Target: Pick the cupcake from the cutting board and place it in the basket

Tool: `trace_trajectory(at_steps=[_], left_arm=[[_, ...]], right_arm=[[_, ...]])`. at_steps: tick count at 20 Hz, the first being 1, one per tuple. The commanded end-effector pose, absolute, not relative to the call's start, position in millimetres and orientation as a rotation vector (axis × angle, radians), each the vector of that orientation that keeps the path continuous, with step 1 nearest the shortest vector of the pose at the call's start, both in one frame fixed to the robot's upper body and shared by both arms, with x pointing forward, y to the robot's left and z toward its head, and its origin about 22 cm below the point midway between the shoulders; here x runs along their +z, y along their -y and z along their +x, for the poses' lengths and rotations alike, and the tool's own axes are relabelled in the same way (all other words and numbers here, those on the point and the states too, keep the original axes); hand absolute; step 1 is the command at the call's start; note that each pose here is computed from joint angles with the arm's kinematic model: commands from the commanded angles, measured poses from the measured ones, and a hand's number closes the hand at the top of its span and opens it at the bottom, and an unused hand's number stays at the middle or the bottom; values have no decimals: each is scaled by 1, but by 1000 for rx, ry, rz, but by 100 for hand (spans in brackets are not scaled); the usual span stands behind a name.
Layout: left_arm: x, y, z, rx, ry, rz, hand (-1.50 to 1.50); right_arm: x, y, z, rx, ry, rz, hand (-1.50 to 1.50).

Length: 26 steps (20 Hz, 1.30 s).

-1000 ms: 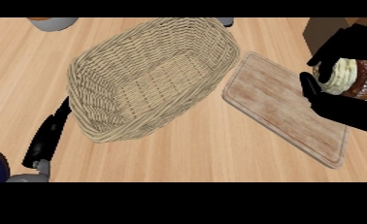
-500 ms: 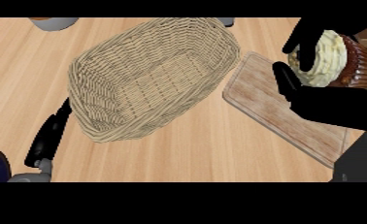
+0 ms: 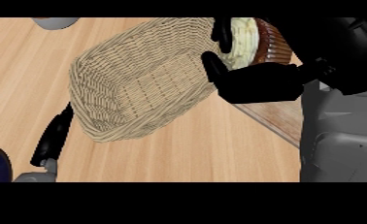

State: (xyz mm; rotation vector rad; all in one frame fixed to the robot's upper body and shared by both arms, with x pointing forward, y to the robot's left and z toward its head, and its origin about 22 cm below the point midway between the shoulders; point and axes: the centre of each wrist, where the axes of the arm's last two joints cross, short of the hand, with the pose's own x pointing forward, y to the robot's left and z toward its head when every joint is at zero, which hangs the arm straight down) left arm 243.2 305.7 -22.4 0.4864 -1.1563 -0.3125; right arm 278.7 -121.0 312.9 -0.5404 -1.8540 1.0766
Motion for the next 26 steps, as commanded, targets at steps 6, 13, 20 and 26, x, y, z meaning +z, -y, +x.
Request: trace_trajectory(at_steps=[6, 13, 20, 26], left_arm=[[-30, -311, 244, -294, 1143, 485, 0], [-29, -314, 232, -317, 1163, 485, 0], [-9, -301, 251, -322, 1153, 478, 0], [-18, -317, 240, -330, 1155, 483, 0]], right_arm=[[292, 67, 296, 1142, 1771, -590, 150], [245, 40, 322, 1141, 1681, -680, 150], [221, 18, 318, 1074, 1725, -582, -150], [234, 29, 344, 731, 1820, -562, -150]])
